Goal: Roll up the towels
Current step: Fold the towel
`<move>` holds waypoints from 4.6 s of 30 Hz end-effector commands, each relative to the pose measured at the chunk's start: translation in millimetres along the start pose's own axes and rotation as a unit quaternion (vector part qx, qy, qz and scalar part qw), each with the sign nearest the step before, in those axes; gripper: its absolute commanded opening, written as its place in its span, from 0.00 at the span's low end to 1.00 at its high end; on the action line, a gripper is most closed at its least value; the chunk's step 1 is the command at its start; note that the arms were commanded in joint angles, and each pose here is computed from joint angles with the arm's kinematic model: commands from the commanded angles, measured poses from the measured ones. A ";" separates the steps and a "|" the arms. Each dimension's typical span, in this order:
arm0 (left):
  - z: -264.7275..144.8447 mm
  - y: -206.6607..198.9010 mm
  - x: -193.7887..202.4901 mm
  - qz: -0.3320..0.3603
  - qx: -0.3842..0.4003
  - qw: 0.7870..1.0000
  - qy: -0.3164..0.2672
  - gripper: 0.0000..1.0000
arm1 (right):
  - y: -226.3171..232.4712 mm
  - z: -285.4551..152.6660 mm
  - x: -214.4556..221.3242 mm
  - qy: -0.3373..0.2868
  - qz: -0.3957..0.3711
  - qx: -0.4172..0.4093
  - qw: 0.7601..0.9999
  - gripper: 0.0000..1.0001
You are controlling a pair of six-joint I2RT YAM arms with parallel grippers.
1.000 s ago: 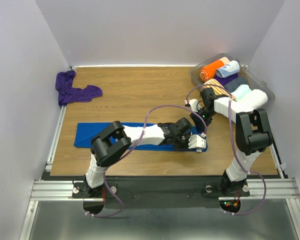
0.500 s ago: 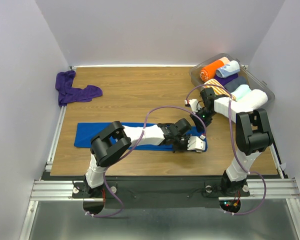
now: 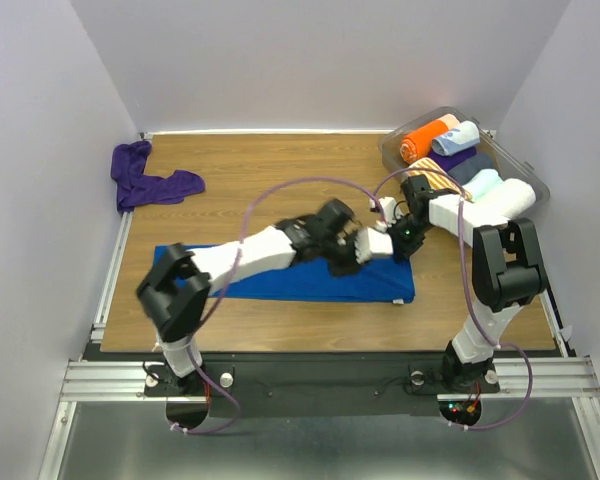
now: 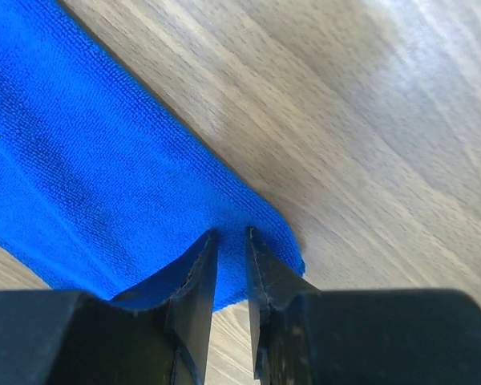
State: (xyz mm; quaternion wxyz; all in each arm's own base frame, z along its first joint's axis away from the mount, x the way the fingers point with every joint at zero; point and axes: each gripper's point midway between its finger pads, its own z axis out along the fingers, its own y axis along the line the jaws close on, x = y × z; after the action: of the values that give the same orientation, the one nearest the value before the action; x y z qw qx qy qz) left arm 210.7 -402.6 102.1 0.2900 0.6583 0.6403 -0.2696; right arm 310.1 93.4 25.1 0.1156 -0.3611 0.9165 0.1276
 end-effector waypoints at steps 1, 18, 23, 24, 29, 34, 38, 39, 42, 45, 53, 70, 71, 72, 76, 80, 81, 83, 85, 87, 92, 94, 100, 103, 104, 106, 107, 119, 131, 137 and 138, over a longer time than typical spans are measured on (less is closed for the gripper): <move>-77.7 31.9 6.7 -0.096 -0.041 0.994 -0.040 0.31 | 2.1 -26.3 -18.7 -0.043 -0.019 0.020 0.999 0.26; -115.3 25.0 100.0 -0.086 -0.125 0.987 0.056 0.33 | 6.4 19.3 15.4 0.027 0.008 -0.018 0.999 0.23; -63.7 7.6 81.2 -0.046 -0.095 0.993 0.050 0.34 | 2.5 27.5 18.3 0.039 0.020 -0.016 0.999 0.22; -56.2 4.9 76.9 -0.038 -0.093 0.994 0.050 0.33 | 3.2 27.9 18.6 0.039 0.020 -0.017 0.999 0.22; -17.9 -5.1 48.8 0.003 -0.075 0.996 0.041 0.33 | 4.9 26.5 21.0 0.040 0.022 -0.016 0.999 0.22; 4.4 -9.3 33.4 0.024 -0.060 0.997 0.038 0.38 | 4.7 25.1 22.9 0.042 0.020 -0.013 0.999 0.22; 11.8 -9.0 27.1 0.033 -0.057 0.997 0.035 0.40 | 4.6 24.7 22.5 0.041 0.020 -0.014 0.999 0.22; 12.8 -9.8 26.2 0.034 -0.054 0.997 0.034 0.40 | 5.2 24.3 21.2 0.039 0.019 -0.015 0.999 0.22; 17.1 -12.7 23.1 0.040 -0.048 0.997 0.034 0.40 | 4.8 25.4 21.2 0.040 0.019 -0.015 0.999 0.22; 22.0 -13.7 25.9 0.042 -0.044 0.997 0.039 0.41 | 4.1 25.8 20.8 0.041 0.019 -0.015 0.999 0.22; 31.7 -15.2 38.6 0.043 -0.035 0.997 0.054 0.41 | 3.4 26.3 20.9 0.042 0.016 -0.015 0.999 0.22; 29.1 -18.3 36.7 0.044 -0.030 0.997 0.049 0.00 | 1.2 26.8 21.6 0.045 0.014 -0.010 0.999 0.22; 27.6 -19.4 35.6 0.043 -0.028 0.998 0.047 0.00 | 1.4 26.7 21.9 0.045 0.014 -0.011 0.999 0.22; 26.4 -20.3 34.6 0.044 -0.026 0.998 0.045 0.00 | 0.7 27.2 21.7 0.045 0.013 -0.010 0.999 0.22; 19.8 -25.4 33.1 0.044 -0.020 0.998 0.042 0.00 | -0.1 27.8 21.6 0.046 0.014 -0.010 0.999 0.22; 18.2 -28.2 34.3 0.042 -0.014 0.998 0.040 0.00 | 0.5 27.5 21.5 0.046 0.014 -0.010 0.999 0.22; 18.0 -30.1 35.6 0.046 -0.010 0.998 0.041 0.00 | 0.3 27.4 21.6 0.046 0.014 -0.009 0.999 0.22; 17.5 -32.7 35.4 0.044 -0.006 0.998 0.039 0.00 | 0.2 27.1 21.3 0.046 0.013 -0.009 0.999 0.22; 16.8 -33.8 35.4 0.046 -0.004 0.998 0.039 0.00 | -0.2 26.9 21.5 0.045 0.014 -0.009 0.999 0.22; 17.0 -35.2 36.9 0.046 0.000 0.998 0.041 0.00 | -0.3 26.8 22.0 0.047 0.014 -0.009 0.999 0.22; 16.2 -37.4 42.7 0.046 0.003 0.998 0.049 0.00 | -0.8 26.7 21.2 0.046 0.012 -0.007 0.999 0.22; 16.8 -37.8 45.8 0.046 0.003 0.998 0.052 0.00 | -1.0 26.8 21.9 0.047 0.013 -0.007 0.999 0.22; 18.1 -32.2 44.3 0.043 -0.012 0.998 0.050 0.17 | -0.4 27.1 22.3 0.047 0.011 -0.008 0.999 0.22; 18.5 -28.5 40.5 0.047 -0.019 0.998 0.047 0.30 | -0.1 27.2 22.2 0.047 0.012 -0.008 0.999 0.22; 18.9 -28.3 39.9 0.047 -0.019 0.998 0.046 0.31 | -0.3 27.1 22.2 0.047 0.013 -0.009 0.999 0.22; 20.8 -27.6 40.9 0.046 -0.017 0.998 0.047 0.35 | -0.3 27.2 22.9 0.048 0.012 -0.008 0.999 0.22; 21.7 -27.7 40.4 0.047 -0.017 0.998 0.047 0.35 | 0.3 27.8 24.0 0.050 0.011 -0.009 0.999 0.22; 32.5 -21.0 42.3 0.050 -0.023 0.997 0.052 0.34 | 1.1 29.5 25.4 0.051 0.011 -0.013 0.999 0.22; 36.7 -19.4 39.8 0.046 -0.024 0.998 0.047 0.05 | 1.5 29.6 27.0 0.052 0.011 -0.013 0.998 0.22; 25.9 -27.8 34.1 0.045 -0.011 0.998 0.036 0.00 | 0.4 30.5 27.4 0.054 0.010 -0.012 0.998 0.21; 24.5 -28.0 33.4 0.047 -0.012 0.998 0.035 0.00 | 0.8 31.0 27.5 0.055 0.011 -0.013 0.998 0.21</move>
State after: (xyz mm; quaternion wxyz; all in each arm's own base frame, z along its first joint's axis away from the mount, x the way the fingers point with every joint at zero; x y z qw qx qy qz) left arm 188.4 -385.6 27.9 0.2580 0.6928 0.6421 -0.2029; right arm 301.5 91.5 19.5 0.0913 -0.3468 0.9244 0.1300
